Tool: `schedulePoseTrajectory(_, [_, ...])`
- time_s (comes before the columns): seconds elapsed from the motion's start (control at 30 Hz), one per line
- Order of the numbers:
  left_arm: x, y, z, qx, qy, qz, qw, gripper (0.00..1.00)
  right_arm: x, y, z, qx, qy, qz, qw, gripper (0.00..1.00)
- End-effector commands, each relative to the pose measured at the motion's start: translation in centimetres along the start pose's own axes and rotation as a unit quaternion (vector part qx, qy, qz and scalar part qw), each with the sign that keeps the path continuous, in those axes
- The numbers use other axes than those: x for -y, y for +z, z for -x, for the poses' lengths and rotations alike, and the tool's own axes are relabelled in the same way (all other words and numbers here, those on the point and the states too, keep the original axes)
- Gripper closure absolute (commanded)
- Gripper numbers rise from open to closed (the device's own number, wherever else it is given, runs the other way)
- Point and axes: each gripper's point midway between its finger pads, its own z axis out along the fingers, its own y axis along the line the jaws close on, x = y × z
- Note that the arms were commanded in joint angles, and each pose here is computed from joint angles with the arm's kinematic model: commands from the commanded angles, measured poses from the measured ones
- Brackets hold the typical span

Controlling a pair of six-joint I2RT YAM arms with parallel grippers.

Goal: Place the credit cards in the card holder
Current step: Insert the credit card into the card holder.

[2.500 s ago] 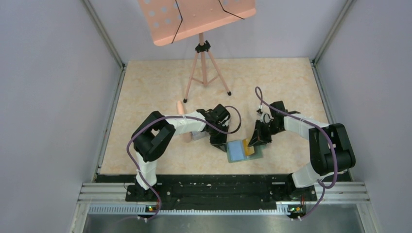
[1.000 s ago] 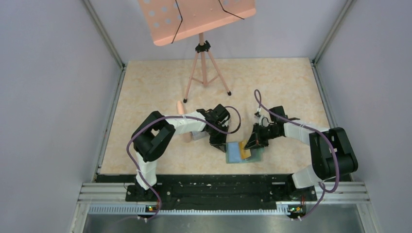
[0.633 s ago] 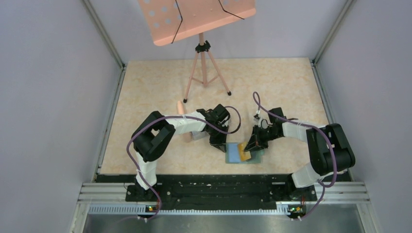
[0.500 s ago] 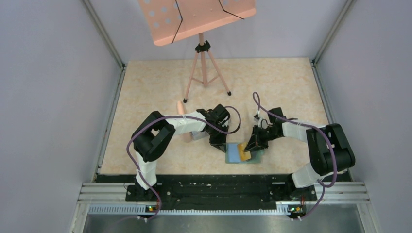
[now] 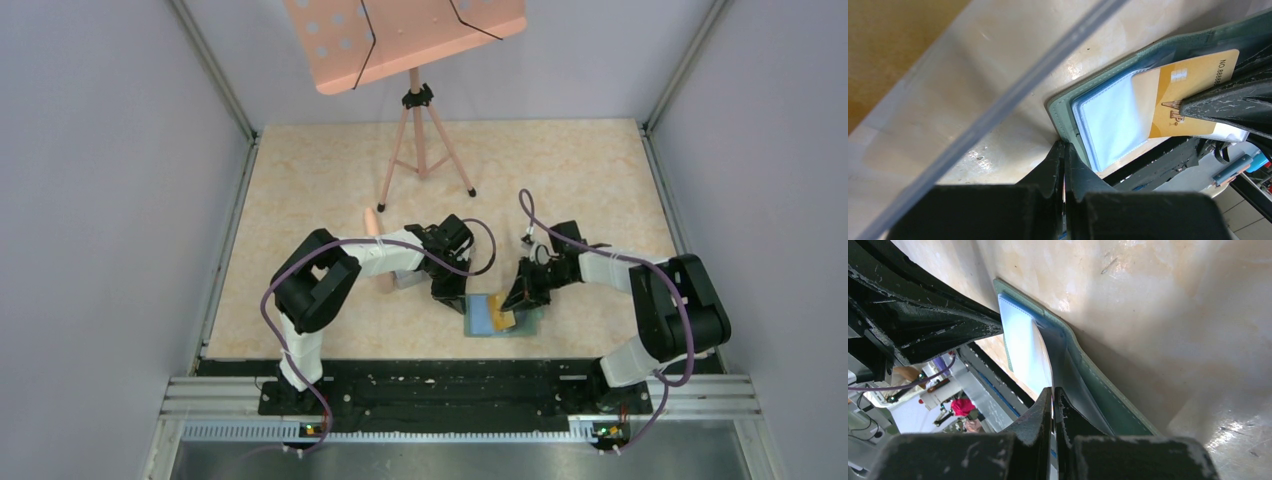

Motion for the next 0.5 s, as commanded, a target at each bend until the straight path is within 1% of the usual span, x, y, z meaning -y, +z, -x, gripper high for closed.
schedulePoseTrajectory(0.0, [0.3, 0.0, -0.2, -0.007, -0.014, -0.001, 1.000, 1.00, 0.5, 0.7, 2.3, 0.040, -0.029, -0.028, 0.998, 1.00])
schedulePoseTrajectory(0.17, [0.1, -0.4, -0.4, -0.005, -0.016, 0.002, 1.000, 1.00, 0.4, 0.1, 3.4, 0.056, -0.046, -0.049, 0.996, 1.00])
schedulePoseTrajectory(0.27, [0.1, -0.4, -0.5, -0.005, -0.018, 0.000, 1.000, 1.00, 0.1, 0.1, 3.4, 0.061, -0.044, -0.043, 0.996, 1.00])
schedulePoseTrajectory(0.37, [0.1, -0.4, -0.6, -0.004, -0.023, -0.001, 1.000, 1.00, -0.1, 0.7, 2.7, 0.045, -0.018, -0.028, 0.998, 1.00])
schedulePoseTrajectory(0.47, [0.1, -0.4, -0.5, -0.004, -0.024, 0.000, 1.000, 1.00, 0.1, 1.1, 1.5, 0.017, 0.005, -0.041, 0.999, 1.00])
